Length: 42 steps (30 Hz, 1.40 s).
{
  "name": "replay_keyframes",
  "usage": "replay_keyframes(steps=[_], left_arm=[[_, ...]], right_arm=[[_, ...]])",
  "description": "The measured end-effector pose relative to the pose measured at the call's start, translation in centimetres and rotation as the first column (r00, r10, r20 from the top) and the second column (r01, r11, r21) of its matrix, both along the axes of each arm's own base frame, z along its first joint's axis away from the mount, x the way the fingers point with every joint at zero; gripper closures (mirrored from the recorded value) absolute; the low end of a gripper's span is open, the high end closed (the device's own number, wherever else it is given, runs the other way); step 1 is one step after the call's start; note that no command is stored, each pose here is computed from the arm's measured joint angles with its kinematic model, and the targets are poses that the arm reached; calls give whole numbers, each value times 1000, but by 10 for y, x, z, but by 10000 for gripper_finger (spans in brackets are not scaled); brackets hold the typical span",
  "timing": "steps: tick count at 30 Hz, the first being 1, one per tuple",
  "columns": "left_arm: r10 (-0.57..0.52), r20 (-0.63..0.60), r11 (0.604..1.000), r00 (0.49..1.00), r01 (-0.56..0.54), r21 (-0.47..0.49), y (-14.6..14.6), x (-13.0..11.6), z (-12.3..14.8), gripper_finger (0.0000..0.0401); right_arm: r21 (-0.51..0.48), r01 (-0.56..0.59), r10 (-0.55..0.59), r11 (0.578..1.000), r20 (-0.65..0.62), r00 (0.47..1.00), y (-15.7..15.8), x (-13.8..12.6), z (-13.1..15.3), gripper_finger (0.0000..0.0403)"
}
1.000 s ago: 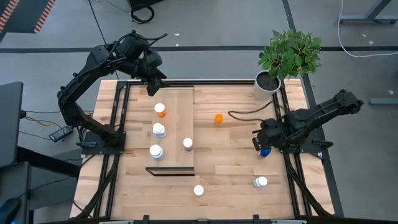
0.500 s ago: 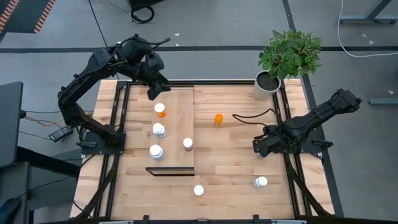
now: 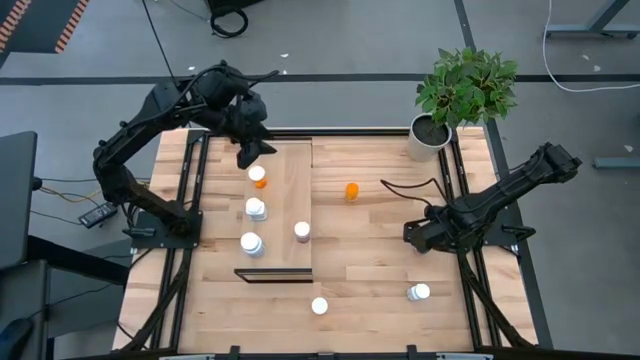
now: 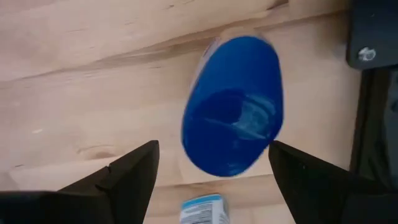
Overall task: Pick and place medicine bottles onto shelf by color
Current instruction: Put the blue pill bottle on the shelf
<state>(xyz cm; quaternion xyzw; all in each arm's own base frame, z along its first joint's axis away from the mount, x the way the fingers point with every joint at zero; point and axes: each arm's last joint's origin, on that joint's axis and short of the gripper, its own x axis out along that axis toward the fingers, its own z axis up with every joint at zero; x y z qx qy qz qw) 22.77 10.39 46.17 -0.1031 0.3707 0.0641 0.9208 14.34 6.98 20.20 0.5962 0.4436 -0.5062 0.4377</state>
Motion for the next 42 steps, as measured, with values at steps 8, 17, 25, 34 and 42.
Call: replay_keyframes(steps=[8,17,25,34,42], left_arm=[[-25,-16,1000,1000,24,-6,-6,1,-1,203],[-32,-22,999,999,32,-13,-9,2,-2,208],[-30,-21,999,999,30,-15,-8,2,-2,215],[-40,-21,999,999,40,-4,-8,2,-1,216],[-37,-3,999,999,37,4,-7,3,0,220]], right_arm=[[-25,29,-30,999,-37,999,-3,-2,-11,95],[-58,48,-49,997,-16,999,-8,0,-12,158],[-40,14,-14,999,12,1000,-7,3,-11,202],[-52,-126,133,991,172,976,-19,27,9,196],[-230,-368,422,901,271,865,-49,63,55,197]])
